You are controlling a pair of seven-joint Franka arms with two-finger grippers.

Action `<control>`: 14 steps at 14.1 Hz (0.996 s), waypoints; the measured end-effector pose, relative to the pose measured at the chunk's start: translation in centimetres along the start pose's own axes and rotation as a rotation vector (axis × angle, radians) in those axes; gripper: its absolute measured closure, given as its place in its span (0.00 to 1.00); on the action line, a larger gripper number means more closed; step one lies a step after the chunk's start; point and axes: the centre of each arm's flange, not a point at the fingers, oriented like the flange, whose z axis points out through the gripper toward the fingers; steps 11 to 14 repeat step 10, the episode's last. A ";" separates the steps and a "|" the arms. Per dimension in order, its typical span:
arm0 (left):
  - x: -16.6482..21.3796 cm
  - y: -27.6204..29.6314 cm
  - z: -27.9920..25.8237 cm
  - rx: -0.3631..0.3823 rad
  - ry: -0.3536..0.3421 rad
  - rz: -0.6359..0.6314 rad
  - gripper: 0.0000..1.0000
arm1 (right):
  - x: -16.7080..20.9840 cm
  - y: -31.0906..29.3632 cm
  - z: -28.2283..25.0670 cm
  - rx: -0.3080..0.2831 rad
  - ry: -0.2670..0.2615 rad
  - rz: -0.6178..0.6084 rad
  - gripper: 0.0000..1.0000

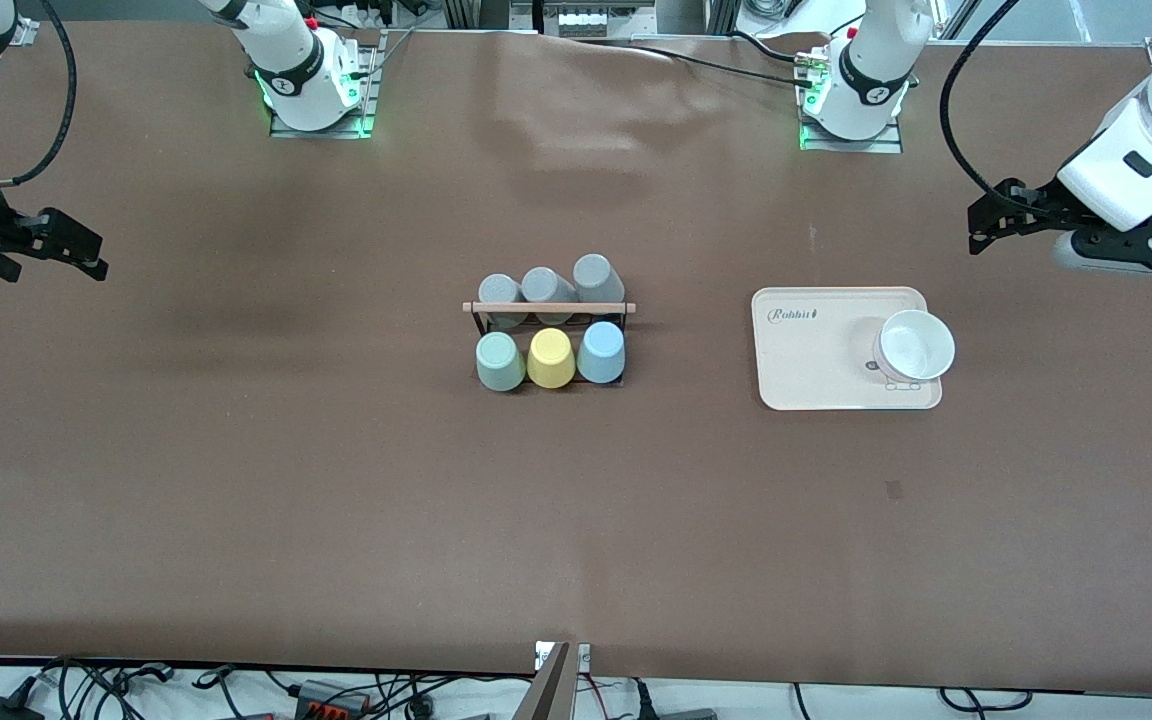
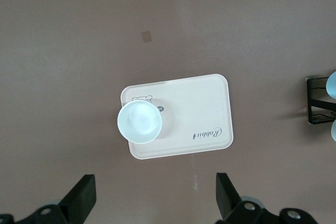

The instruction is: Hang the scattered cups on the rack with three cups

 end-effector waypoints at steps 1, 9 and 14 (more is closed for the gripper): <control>0.0 0.0 0.0 0.000 0.000 0.000 0.00 | -0.1 0.0 -0.2 0.000 0.004 -0.001 0.00; 0.0 0.0 0.0 0.000 0.000 -0.001 0.00 | -0.2 -0.1 0.0 0.000 -0.003 -0.001 0.00; 0.0 -0.1 0.0 0.000 0.000 -0.001 0.00 | -0.2 -0.1 0.0 0.000 -0.003 -0.001 0.00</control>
